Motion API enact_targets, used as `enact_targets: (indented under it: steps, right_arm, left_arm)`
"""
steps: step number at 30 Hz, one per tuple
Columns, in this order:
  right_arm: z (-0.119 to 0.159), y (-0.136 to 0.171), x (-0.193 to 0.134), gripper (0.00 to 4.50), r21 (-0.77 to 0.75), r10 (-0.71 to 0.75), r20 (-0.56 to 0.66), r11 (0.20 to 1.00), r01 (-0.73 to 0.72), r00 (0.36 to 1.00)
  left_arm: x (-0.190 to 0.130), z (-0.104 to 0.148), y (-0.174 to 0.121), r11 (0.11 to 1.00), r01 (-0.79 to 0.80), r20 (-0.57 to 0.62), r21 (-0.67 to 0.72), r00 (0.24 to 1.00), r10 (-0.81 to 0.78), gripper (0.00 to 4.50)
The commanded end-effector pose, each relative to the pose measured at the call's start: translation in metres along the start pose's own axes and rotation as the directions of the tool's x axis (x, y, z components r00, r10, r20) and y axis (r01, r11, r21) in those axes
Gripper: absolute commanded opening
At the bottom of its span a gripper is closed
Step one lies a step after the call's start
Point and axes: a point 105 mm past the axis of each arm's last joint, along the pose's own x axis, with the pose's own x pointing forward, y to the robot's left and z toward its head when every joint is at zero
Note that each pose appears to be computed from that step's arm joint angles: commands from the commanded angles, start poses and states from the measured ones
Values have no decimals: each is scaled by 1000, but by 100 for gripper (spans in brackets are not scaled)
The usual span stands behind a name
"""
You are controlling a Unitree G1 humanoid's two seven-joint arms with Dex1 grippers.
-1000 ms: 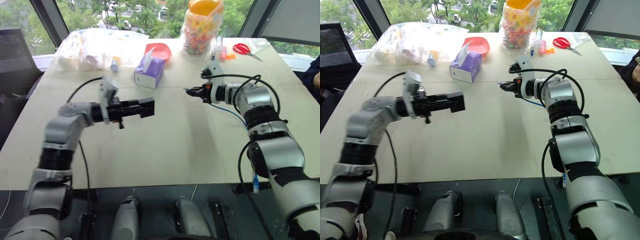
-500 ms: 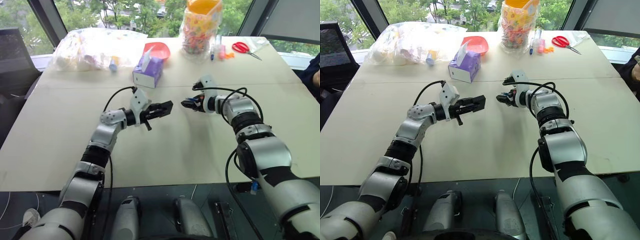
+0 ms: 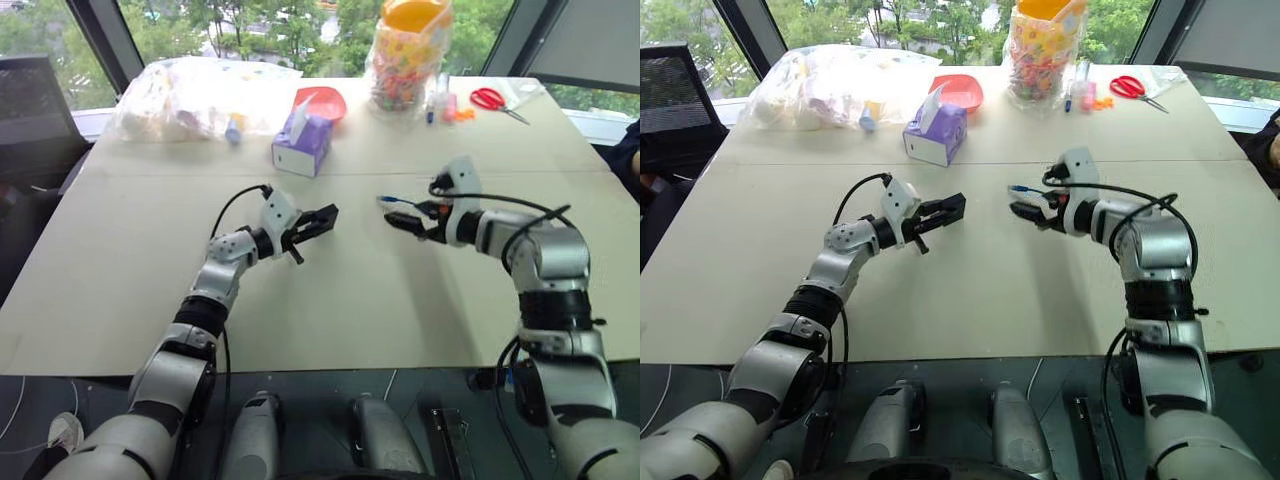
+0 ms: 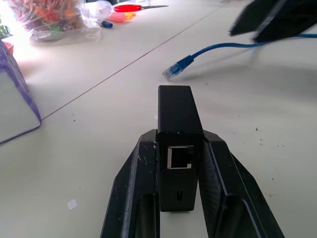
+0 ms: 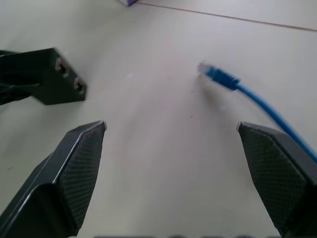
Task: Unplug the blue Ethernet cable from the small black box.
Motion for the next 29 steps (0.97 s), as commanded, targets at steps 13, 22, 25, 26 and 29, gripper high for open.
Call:
enact_targets:
  steps: [13,22,25,26,29]
  right_arm:
    - [-2,48,-37,450,-80,115,0,990,-114,993]
    - [-1,56,-52,450,-201,182,-59,961,-191,981]
    - [2,56,-57,450,-229,192,-66,952,-202,979]
    - [3,55,-58,450,-238,190,-69,950,-202,979]
    - [7,56,-62,450,-253,201,-68,944,-212,977]
  left_arm:
    - [-54,-3,9,980,-23,-28,-197,999,18,447]
    - [-106,51,-3,955,110,-7,-276,993,-117,447]
    - [-120,64,-10,949,145,-34,-281,986,-161,447]
    - [-124,66,-12,948,152,-43,-281,984,-170,447]
    - [-133,71,-14,945,156,-64,-287,981,-181,447]
